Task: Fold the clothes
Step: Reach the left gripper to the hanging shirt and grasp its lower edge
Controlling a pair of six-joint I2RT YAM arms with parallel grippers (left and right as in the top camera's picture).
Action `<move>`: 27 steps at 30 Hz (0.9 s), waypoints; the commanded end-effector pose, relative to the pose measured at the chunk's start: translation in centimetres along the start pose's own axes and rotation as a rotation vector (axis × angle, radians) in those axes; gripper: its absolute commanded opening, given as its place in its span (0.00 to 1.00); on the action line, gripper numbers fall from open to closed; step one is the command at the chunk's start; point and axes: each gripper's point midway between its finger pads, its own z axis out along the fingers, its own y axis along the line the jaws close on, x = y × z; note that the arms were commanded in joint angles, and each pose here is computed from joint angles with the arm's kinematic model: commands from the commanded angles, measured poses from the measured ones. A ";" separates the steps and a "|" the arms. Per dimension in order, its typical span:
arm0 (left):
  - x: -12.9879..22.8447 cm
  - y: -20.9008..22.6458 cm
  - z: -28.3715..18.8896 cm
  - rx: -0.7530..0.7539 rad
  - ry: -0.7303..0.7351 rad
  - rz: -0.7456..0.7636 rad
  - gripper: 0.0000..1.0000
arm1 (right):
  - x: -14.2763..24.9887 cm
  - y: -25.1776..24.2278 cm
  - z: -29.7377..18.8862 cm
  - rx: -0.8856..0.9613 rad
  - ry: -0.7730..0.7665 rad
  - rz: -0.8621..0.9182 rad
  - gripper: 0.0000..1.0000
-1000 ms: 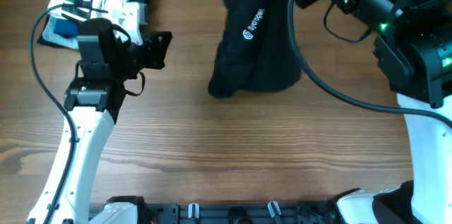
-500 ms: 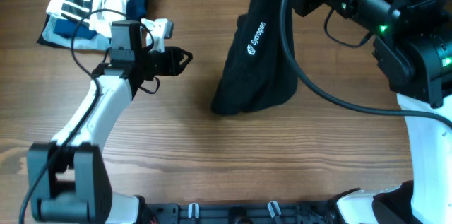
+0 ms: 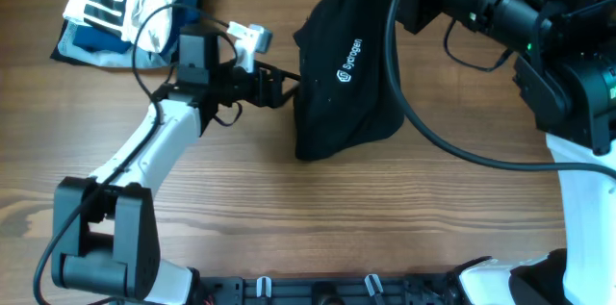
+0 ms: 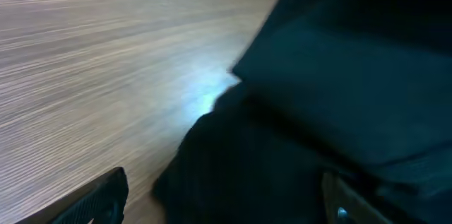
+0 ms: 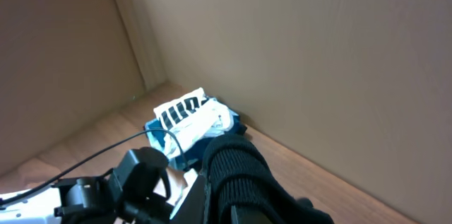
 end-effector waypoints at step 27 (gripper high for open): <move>7.1 -4.1 5.9 0.439 0.164 0.085 0.93 | -2.1 1.2 -3.1 0.002 -0.071 -0.053 0.05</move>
